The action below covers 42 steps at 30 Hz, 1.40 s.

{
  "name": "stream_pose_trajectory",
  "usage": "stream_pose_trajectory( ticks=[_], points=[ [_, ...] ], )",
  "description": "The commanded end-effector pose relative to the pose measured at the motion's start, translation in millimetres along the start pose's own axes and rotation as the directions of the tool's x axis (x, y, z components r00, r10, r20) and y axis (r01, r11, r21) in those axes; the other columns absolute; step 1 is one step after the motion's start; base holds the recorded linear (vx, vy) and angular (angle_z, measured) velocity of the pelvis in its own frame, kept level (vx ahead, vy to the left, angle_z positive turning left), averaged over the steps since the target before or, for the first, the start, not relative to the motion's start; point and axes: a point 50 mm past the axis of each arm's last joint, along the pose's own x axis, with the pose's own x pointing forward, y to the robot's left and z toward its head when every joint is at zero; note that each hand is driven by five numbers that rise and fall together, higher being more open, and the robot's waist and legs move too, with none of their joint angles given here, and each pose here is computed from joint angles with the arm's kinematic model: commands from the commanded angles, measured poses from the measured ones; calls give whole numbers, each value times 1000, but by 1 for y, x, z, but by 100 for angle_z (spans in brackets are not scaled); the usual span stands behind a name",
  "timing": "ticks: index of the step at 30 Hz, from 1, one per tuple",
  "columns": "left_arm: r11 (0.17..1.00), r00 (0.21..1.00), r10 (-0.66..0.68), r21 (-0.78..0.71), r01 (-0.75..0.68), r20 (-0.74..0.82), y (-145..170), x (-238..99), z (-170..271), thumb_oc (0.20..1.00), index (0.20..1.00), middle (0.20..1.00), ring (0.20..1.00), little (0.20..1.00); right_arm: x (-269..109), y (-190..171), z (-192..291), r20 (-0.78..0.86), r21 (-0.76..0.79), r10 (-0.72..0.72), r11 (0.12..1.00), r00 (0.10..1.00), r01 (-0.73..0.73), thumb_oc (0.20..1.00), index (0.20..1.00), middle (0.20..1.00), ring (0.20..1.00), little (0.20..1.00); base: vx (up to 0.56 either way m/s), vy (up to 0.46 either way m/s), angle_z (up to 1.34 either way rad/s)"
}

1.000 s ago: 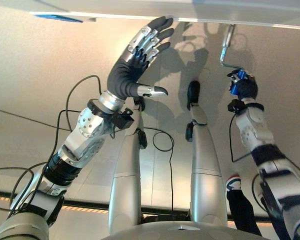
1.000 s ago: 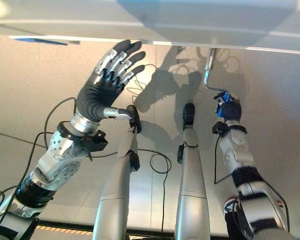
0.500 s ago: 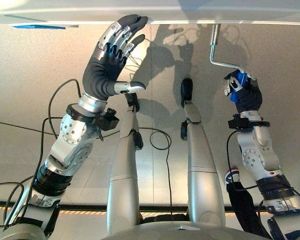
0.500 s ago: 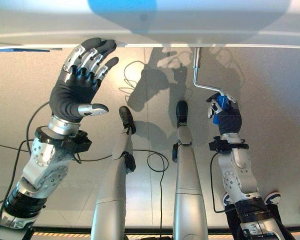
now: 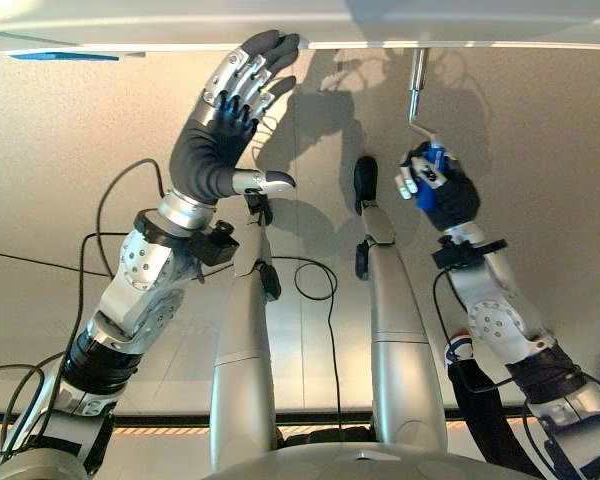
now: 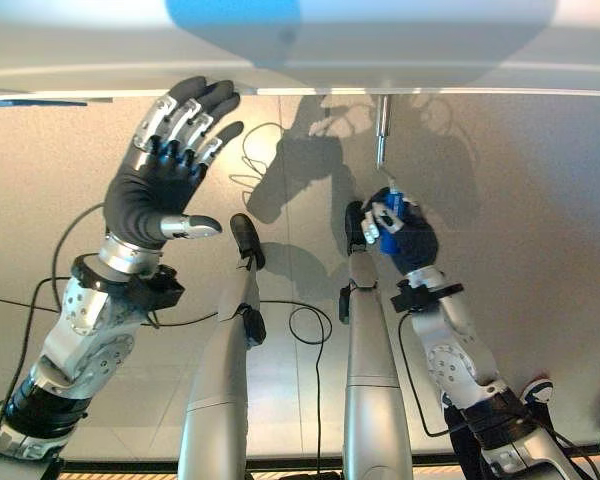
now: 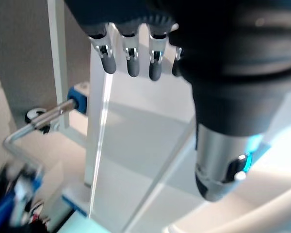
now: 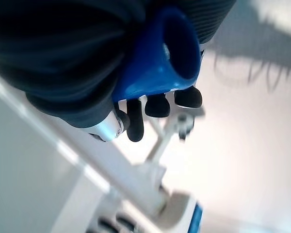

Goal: Raise the hospital bed

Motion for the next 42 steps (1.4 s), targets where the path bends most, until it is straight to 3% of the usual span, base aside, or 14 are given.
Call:
stream_pose_trajectory(
  ticks=[1,6,9,14,16,17,18,19,21,23,24,27,31,42],
  points=[
    [996,990,-88,3,88,109,-14,9,15,1000,1000,1000,1000,1000,28,58,16,99,-3,354,935,930,-355,200,200,200,200,200,0,0,0],
    [996,990,-94,9,94,109,-16,12,12,1000,1000,1000,1000,1000,44,76,3,-13,-102,462,882,887,-461,200,200,200,200,200,0,0,0],
    [996,990,-93,12,92,110,-16,15,9,1000,1000,1000,1000,1000,56,74,-6,-64,-171,440,879,896,-445,200,200,200,200,200,0,0,0],
    [997,989,-74,7,74,129,-17,23,5,1000,1000,1000,1000,1000,79,54,-27,-141,-252,291,914,946,-318,200,200,200,200,200,0,0,0],
    [998,989,-62,-13,64,135,-18,24,5,1000,1000,1000,1000,1000,96,24,-41,-180,-329,79,934,980,-136,200,200,200,200,200,0,0,0],
    [998,989,-62,-12,64,135,-18,24,5,1000,1000,1000,1000,1000,97,24,-41,-180,-329,80,935,980,-137,200,200,200,200,200,0,0,0],
    [997,988,-80,-2,81,130,-19,21,9,1000,1000,1000,1000,1000,107,-3,-42,-192,-444,-102,896,976,7,200,200,200,200,200,0,0,0],
    [996,989,-92,-4,93,118,-19,19,8,1000,1000,1000,1000,1000,109,-15,-41,-198,-479,-173,876,965,59,200,200,200,200,200,3,27,-4],
    [991,988,-134,2,134,75,-21,19,3,1000,1000,1000,1000,1000,106,-44,-35,-194,-518,-314,837,929,174,200,200,200,200,200,0,12,-2],
    [988,987,-154,12,153,52,-21,19,0,1000,1000,1000,1000,1000,104,-51,-31,-201,-532,-338,826,919,188,200,200,200,200,200,2,15,5],
    [970,976,-217,109,218,-23,-18,20,-6,1000,1000,1000,1000,1000,92,-79,-21,-192,-565,-443,779,876,271,200,200,200,200,200,4,12,8],
    [910,946,-296,263,321,-130,-10,20,-8,1000,1000,1000,1000,1000,74,-105,-15,-206,-595,-526,737,825,321,200,200,200,200,200,1,15,6],
    [836,901,-356,347,426,-249,-1,21,-15,1000,1000,1000,1000,1000,59,-121,-11,-223,-610,-574,712,787,347,200,200,200,200,200,0,0,0],
    [750,840,-393,398,529,-374,5,24,-29,1000,1000,1000,1000,1000,27,-152,0,-200,-598,-693,646,692,474,200,200,200,200,200,0,0,0]
  ],
)
